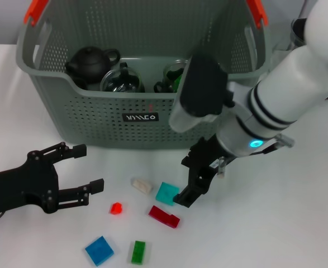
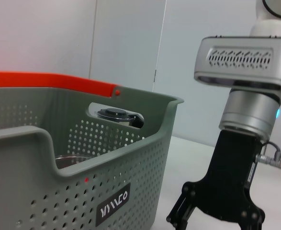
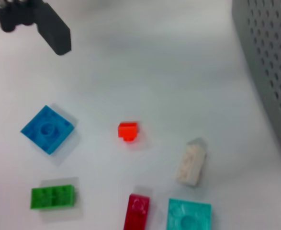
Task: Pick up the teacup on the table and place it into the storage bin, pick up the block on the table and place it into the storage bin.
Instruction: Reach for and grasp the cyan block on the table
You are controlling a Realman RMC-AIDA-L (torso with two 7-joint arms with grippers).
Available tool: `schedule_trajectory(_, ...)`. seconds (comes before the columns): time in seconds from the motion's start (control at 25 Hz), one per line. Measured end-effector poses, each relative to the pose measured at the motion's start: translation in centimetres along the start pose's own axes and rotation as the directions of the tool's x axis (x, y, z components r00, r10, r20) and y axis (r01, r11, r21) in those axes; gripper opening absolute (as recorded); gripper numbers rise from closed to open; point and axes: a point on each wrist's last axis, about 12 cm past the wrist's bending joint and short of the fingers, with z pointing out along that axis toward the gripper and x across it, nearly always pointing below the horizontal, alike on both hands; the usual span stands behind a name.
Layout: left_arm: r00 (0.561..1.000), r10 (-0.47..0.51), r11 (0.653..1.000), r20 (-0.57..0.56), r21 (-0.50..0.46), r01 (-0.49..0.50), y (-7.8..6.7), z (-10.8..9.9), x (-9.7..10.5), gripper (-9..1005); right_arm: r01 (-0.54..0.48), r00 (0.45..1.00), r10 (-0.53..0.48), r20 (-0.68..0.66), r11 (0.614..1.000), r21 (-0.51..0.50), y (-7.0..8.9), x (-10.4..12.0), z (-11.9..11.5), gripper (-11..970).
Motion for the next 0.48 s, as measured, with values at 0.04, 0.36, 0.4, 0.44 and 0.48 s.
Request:
schedule_trajectory(0.04, 1.0, 0.0, 1.0, 0.0, -0.001, 0.0, 0.0, 0.0, 0.0, 877, 0.003, 1.0, -0.003, 0.004, 1.0, 0.002, 0.1, -0.1, 0.3, 942)
schedule_trajectory(0.36, 1.0, -0.001, 1.0, 0.001, 0.0, 0.001, 0.0, 0.0, 0.0, 877, 0.007, 1.0, -0.007, 0.027, 1.0, 0.006, 0.7, -0.2, 1.8, 941)
schedule_trajectory(0.4, 1.0, -0.001, 1.0, 0.001, 0.0, 0.001, 0.0, 0.0, 0.0, 877, 0.006, 1.0, -0.006, 0.029, 1.0, 0.008, 0.7, -0.2, 2.0, 941)
schedule_trajectory(0.44, 1.0, -0.002, 1.0, 0.001, 0.0, 0.002, 0.0, 0.0, 0.0, 878, 0.005, 1.0, -0.005, 0.029, 1.0, 0.01, 0.7, -0.2, 2.1, 941)
schedule_trajectory(0.48, 1.0, -0.002, 1.0, 0.001, -0.001, 0.002, 0.0, 0.0, 0.0, 878, 0.004, 1.0, -0.004, 0.029, 1.0, 0.012, 0.7, -0.1, 2.1, 941)
